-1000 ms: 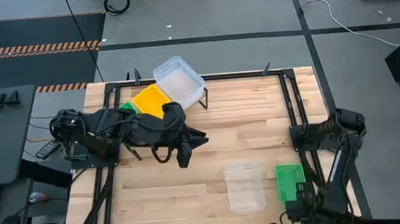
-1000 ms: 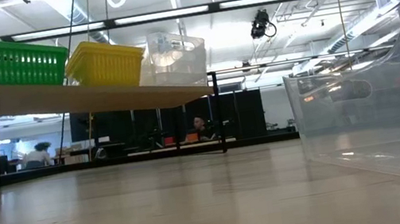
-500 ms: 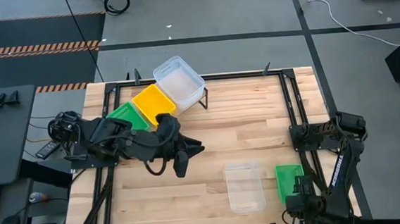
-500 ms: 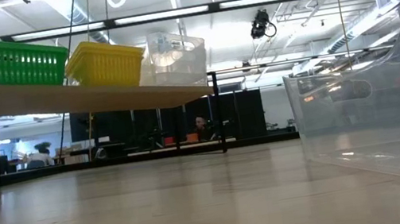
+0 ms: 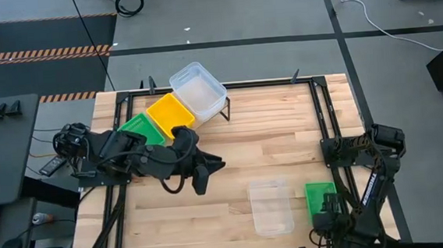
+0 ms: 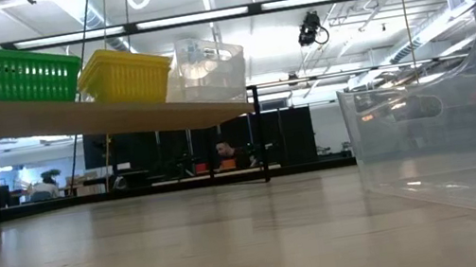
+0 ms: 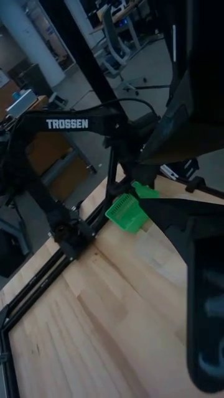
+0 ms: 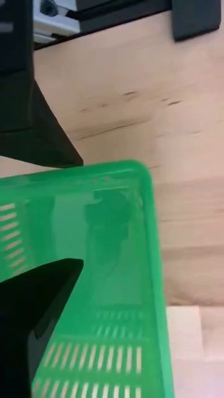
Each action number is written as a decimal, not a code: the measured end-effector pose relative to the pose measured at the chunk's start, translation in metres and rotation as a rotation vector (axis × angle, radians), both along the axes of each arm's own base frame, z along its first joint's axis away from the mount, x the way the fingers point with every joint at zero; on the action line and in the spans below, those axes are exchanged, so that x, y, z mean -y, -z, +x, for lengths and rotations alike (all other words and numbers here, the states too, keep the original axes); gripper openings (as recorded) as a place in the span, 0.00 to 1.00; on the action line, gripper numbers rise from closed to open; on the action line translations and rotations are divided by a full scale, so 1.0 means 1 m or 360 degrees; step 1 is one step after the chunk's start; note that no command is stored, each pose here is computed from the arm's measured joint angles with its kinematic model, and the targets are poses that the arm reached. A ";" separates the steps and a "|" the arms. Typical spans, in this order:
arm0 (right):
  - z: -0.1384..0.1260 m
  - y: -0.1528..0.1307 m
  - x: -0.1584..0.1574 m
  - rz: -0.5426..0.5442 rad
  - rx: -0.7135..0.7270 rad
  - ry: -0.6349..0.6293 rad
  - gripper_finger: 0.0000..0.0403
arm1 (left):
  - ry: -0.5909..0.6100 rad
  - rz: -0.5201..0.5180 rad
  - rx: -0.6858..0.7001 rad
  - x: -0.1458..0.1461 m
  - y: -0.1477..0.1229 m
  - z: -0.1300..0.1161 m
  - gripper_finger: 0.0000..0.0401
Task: Stack baskets on shelf by color
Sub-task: Stack the green bin on top of the other bin on the shelf
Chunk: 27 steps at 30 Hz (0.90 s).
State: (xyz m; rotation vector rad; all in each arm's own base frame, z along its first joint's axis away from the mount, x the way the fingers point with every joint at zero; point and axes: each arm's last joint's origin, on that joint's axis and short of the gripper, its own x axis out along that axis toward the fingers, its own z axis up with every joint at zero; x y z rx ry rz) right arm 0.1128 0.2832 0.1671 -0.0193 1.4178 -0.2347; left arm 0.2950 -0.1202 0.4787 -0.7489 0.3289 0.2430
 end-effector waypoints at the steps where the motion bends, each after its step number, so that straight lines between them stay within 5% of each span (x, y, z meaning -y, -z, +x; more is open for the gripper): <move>1: 0.001 0.002 0.001 0.0010 0.0003 0.0003 0.63 | 0.0000 0.0000 0.0000 0.000 0.000 0.000 0.26; 6: 0.007 0.013 0.003 0.0088 -0.0025 -0.0021 0.51 | 0.0001 0.0000 0.0001 0.000 0.000 0.000 0.26; 15: 0.017 0.009 0.014 0.0078 -0.0146 -0.0213 0.03 | 0.0031 0.0049 -0.0004 0.002 0.000 -0.001 0.26; 21: 0.026 -0.018 0.035 0.0082 -0.0149 -0.0283 0.03 | 0.0101 0.0227 -0.0023 0.002 0.000 -0.001 0.26; 27: 0.036 -0.074 0.068 0.0305 0.0025 -0.0205 0.03 | 0.0131 0.0338 -0.0037 -0.001 0.000 0.000 0.26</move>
